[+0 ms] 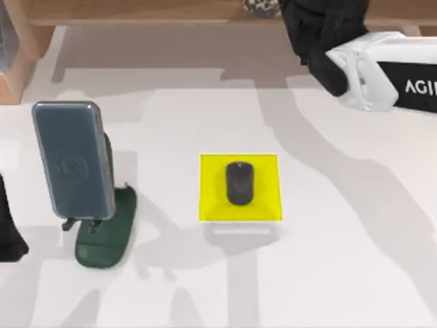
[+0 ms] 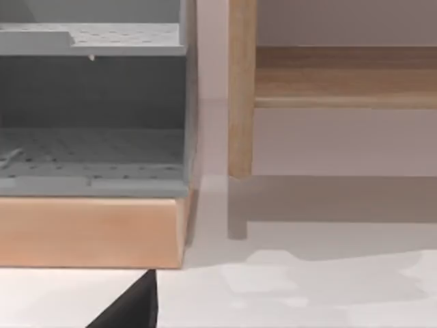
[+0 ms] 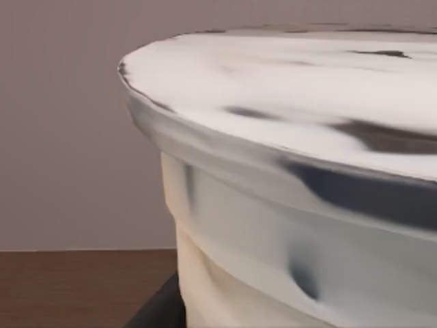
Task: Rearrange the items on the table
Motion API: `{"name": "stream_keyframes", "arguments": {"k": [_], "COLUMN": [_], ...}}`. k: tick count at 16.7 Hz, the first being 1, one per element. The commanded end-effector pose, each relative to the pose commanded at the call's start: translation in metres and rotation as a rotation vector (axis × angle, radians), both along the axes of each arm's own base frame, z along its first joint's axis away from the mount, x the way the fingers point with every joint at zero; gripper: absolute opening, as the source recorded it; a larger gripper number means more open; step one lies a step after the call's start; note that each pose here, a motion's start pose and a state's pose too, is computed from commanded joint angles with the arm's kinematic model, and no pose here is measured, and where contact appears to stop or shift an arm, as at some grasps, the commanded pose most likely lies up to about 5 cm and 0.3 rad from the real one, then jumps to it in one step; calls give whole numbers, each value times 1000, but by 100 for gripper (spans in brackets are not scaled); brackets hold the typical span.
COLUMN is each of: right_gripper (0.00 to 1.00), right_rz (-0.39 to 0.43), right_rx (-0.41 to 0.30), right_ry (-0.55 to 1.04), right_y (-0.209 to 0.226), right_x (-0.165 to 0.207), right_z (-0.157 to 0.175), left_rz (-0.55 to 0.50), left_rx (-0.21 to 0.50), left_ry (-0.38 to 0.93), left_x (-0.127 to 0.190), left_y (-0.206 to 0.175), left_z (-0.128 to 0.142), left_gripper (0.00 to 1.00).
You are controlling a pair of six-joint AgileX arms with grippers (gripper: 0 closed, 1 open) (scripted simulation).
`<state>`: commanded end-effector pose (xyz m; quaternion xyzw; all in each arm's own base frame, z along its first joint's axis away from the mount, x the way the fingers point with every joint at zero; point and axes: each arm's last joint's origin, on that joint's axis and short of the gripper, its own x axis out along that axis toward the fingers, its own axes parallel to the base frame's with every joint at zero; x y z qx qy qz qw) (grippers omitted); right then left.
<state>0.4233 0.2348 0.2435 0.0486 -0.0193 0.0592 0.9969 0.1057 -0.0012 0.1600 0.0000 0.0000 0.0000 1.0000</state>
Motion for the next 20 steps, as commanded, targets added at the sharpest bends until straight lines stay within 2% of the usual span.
{"name": "stream_keyframes", "arguments": {"k": [3,5,12,14,20], "right_gripper": [0,0,0,0,0], "right_rz": [-102,-136,-132,-104,78], "right_rx": [-72,-104,-102,-71,38], "right_ry": [18,35,33,19,42], "right_y": [-17,-23,-21,-7,74], "right_x": [26,35,34,26,-30], "right_z": [1,-3,-2,6,9], "left_rz": [0,0,0,0,0], "left_rx": [0,0,0,0,0], "left_ry": [0,0,0,0,0], "left_x": [0,0,0,0,0], "left_y": [0,0,0,0,0], "left_z": [0,0,0,0,0], "left_gripper": [100,100,100,100,100]}}
